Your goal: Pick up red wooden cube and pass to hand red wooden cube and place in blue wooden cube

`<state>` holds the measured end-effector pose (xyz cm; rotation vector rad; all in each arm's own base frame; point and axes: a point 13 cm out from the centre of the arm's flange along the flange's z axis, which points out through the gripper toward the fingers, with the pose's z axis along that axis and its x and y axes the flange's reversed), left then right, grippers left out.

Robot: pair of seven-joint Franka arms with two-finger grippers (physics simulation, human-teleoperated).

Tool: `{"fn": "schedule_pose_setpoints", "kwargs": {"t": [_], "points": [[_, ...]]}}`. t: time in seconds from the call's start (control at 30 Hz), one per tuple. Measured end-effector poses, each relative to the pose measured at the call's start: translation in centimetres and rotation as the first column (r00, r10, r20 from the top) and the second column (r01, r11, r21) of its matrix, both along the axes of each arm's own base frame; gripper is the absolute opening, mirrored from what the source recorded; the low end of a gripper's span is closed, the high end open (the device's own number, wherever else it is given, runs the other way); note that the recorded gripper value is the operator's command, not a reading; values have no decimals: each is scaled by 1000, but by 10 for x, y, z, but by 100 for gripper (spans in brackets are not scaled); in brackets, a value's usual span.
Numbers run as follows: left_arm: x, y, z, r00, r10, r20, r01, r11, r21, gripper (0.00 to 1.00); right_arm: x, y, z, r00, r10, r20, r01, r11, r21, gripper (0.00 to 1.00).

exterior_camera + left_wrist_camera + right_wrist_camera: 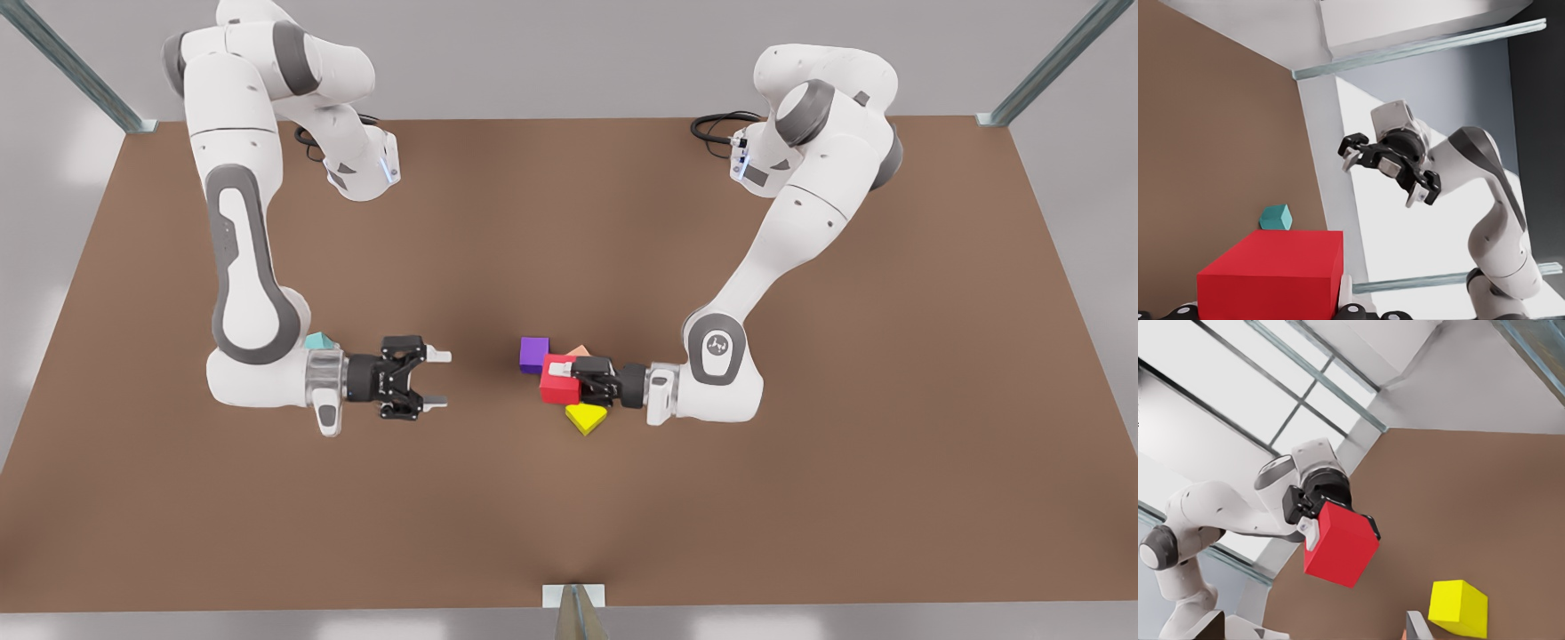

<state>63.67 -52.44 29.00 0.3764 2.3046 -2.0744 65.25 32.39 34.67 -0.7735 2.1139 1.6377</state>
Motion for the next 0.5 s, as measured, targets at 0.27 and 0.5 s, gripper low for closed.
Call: {"fn": "schedule_pose_setpoints", "kwargs": {"t": [0.27,0.5], "points": [[0,-1,-1,997,4,80,-1,1000,-29,65,19,54,-24,962,-56,268,42,997,58,100],[-2,-2,-3,995,1,98,3,999,-38,66,22,67,-22,886,-84,456,37,993,111,100]]}}
